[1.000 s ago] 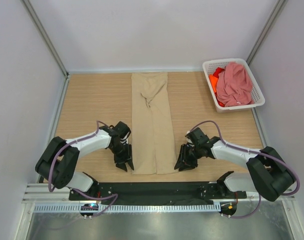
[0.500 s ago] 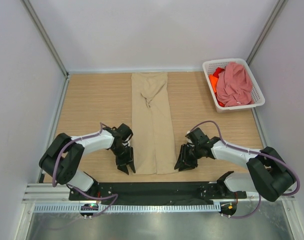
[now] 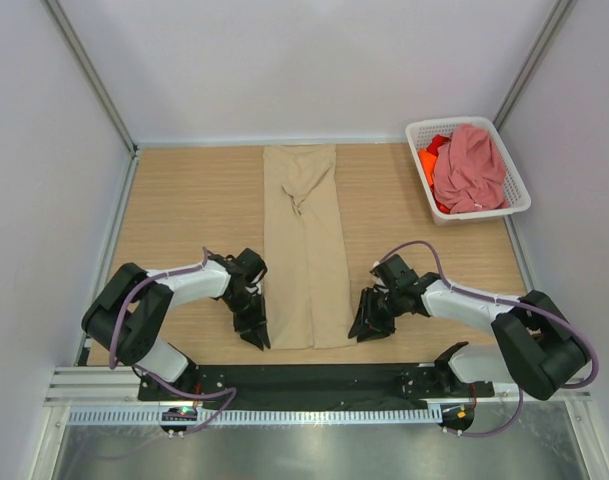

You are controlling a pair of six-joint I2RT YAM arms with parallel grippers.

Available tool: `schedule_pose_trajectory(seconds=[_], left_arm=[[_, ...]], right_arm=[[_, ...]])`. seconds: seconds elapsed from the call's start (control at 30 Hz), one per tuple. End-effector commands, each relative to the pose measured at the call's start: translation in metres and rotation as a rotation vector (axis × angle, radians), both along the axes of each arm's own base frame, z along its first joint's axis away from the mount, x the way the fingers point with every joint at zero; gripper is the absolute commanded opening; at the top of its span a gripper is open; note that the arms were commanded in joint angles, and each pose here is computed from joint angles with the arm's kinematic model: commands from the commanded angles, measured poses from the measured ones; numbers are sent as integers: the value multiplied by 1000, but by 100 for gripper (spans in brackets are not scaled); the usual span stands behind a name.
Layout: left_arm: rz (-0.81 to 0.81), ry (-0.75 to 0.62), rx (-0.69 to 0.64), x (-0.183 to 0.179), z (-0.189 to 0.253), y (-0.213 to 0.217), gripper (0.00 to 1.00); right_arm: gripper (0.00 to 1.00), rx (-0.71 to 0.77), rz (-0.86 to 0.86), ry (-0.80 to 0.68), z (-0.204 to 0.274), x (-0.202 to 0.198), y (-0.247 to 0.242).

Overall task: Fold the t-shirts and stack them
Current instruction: Fold the tshirt

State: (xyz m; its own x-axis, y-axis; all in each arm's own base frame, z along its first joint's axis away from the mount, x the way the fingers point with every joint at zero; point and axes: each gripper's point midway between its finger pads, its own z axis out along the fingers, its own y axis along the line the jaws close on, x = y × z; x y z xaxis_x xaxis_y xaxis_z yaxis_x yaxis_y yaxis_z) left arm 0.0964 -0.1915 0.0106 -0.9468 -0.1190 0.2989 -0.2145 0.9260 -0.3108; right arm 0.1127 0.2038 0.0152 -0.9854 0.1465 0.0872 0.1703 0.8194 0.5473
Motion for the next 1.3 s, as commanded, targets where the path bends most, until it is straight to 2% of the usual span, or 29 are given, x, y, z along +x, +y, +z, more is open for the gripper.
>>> schedule_pose_trajectory(seconds=[0.0, 0.07, 0.17, 0.2, 0.27, 0.4, 0.6, 1.03, 1.27], left_arm=[[-12, -59, 18, 9, -11, 2, 21], [-12, -60, 25, 9, -10, 3, 22], [-14, -65, 59, 10, -7, 8, 35], [-17, -69, 67, 10, -4, 10, 43], [-22, -98, 99, 16, 3, 14, 50], [-34, -155, 130, 30, 10, 17, 53], [-57, -184, 73, 45, 2, 2, 47], [-28, -115, 20, 32, -10, -6, 33], [-24, -132, 21, 37, -15, -7, 15]], right_arm=[[38, -85, -17, -53, -17, 10, -10], [38, -76, -22, -51, -17, 11, -9], [38, -82, -24, -51, -16, 10, -10], [38, -85, -20, -57, -16, 11, -11], [38, -112, -17, -68, -16, 12, -16], [39, -137, 6, -84, -15, 14, -18], [41, -180, 29, -98, -17, 24, -20], [43, -149, 62, -34, -29, 12, -16], [40, -74, 31, -18, -33, 9, -5]])
